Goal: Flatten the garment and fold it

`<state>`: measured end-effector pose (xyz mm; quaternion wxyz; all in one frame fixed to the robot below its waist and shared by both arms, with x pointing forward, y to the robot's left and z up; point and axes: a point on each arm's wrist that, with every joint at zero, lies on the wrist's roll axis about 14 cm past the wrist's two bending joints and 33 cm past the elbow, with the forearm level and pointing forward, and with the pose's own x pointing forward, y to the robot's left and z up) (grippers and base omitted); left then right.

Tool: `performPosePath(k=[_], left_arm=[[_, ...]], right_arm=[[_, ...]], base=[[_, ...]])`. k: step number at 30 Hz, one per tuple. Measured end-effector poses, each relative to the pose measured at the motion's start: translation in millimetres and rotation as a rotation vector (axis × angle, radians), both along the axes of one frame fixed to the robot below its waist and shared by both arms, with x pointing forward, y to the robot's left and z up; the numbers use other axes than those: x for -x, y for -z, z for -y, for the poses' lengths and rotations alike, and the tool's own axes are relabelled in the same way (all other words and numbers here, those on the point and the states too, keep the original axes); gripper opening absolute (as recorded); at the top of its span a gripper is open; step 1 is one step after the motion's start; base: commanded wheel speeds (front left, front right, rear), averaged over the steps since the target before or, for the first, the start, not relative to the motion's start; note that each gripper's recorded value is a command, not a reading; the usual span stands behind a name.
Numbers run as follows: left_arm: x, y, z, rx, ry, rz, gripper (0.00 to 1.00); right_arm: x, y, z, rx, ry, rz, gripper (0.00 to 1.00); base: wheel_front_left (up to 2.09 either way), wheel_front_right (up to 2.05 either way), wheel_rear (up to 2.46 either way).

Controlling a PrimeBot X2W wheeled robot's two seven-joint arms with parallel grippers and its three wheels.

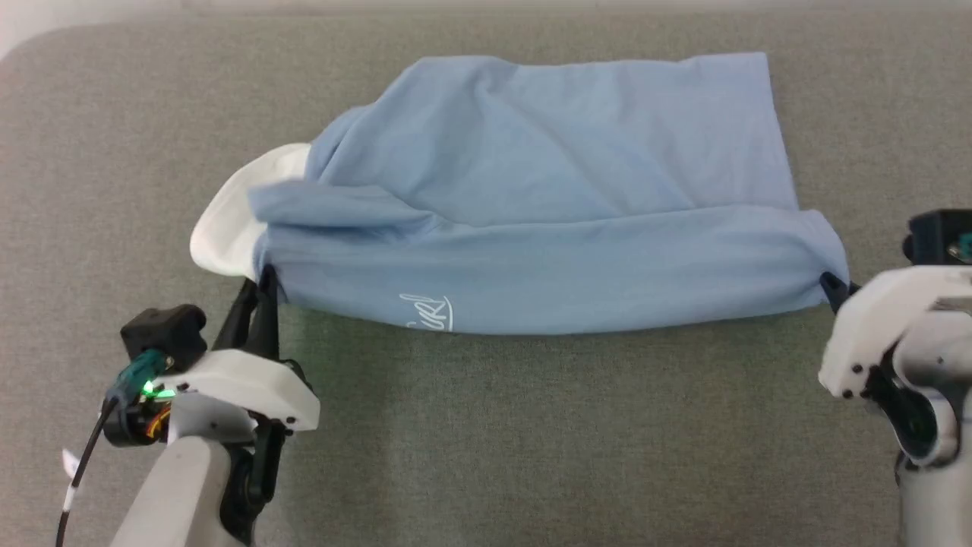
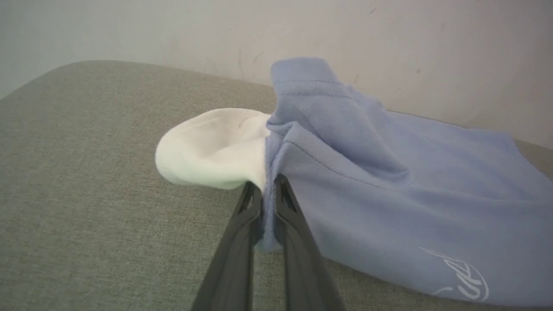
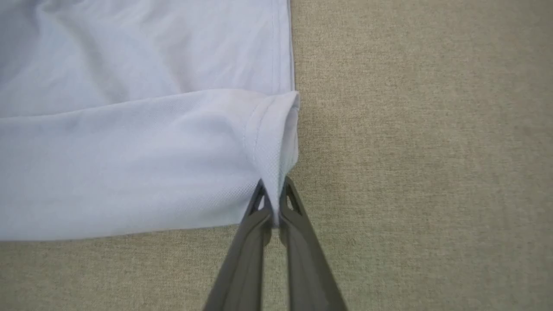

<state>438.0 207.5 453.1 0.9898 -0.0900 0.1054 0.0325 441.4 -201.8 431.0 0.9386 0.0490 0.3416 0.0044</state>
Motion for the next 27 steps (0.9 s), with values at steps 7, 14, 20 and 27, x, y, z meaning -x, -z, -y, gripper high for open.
performPosePath(k=[7,14,20,27], left_arm=[[38,-10,-8,-0.047,-0.016,-0.002,0.0],[94,30,9,-0.001,0.018,-0.223,0.0],[128,68,22,0.039,0.053,-0.442,0.0],[128,77,28,0.076,0.057,-0.461,0.45]], right_arm=[[45,-26,14,-0.013,0.04,0.077,0.0],[115,10,39,-0.045,0.127,-0.092,0.0],[140,43,48,-0.032,0.163,-0.207,0.0],[152,76,45,-0.032,0.162,-0.285,0.64]], base=[[0.0,0.0,0.0],[0.0,0.0,0.0],[0.0,0.0,0.0],[0.0,0.0,0.0]])
